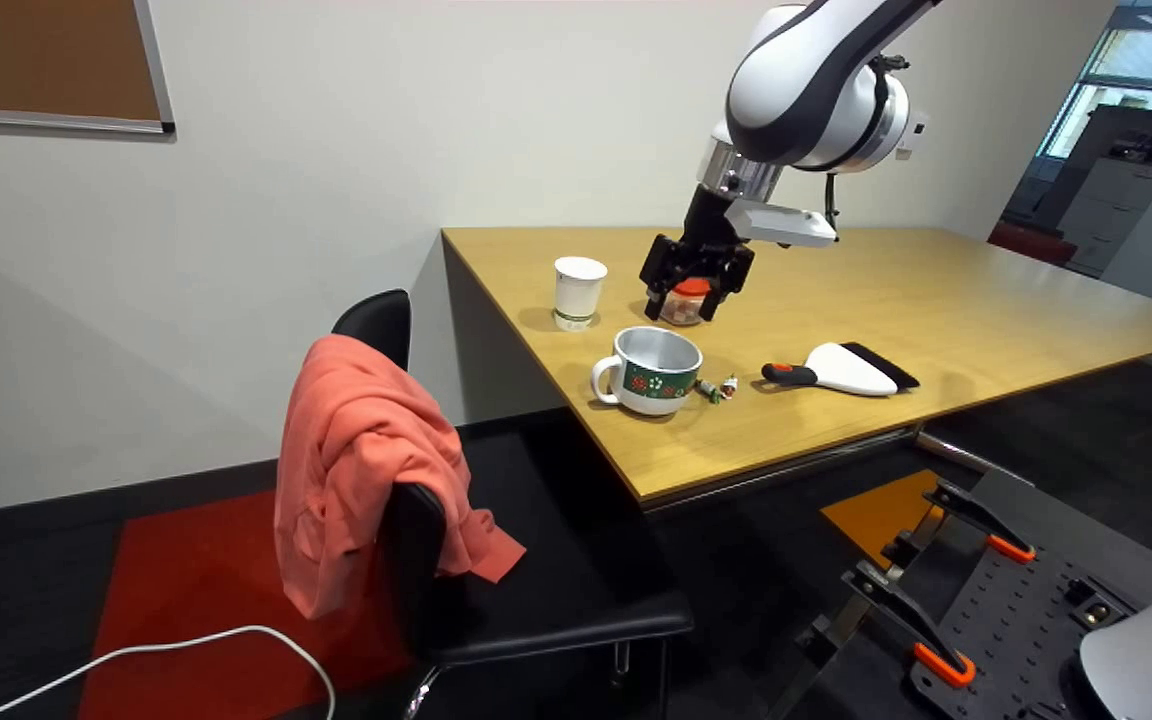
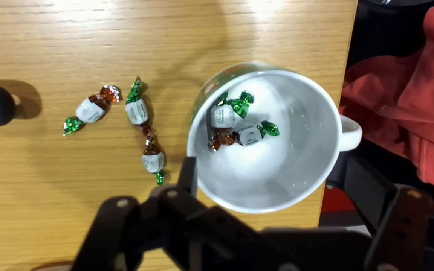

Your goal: Place one of the pieces of candy in the mug

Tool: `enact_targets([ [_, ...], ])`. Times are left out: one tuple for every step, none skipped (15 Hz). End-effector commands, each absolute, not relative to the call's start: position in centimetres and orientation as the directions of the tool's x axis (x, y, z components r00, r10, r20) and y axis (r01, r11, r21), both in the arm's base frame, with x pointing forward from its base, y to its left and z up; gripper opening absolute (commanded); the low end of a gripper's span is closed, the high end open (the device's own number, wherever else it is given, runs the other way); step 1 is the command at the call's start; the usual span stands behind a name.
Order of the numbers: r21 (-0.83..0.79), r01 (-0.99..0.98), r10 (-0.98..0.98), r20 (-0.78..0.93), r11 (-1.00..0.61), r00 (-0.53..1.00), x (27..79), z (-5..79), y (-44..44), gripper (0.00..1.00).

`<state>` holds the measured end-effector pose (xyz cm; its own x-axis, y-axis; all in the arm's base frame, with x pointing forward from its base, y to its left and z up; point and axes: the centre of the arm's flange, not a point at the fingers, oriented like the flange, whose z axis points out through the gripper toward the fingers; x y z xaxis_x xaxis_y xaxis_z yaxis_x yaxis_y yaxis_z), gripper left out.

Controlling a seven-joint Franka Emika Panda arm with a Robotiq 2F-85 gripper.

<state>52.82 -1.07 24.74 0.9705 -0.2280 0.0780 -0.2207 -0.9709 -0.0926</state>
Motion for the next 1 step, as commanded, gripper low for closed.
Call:
enact_targets([
  [-0.092, -0.221, -0.228, 0.077, -0.971, 0.971, 52.82, 24.7, -1.07, 1.0],
])
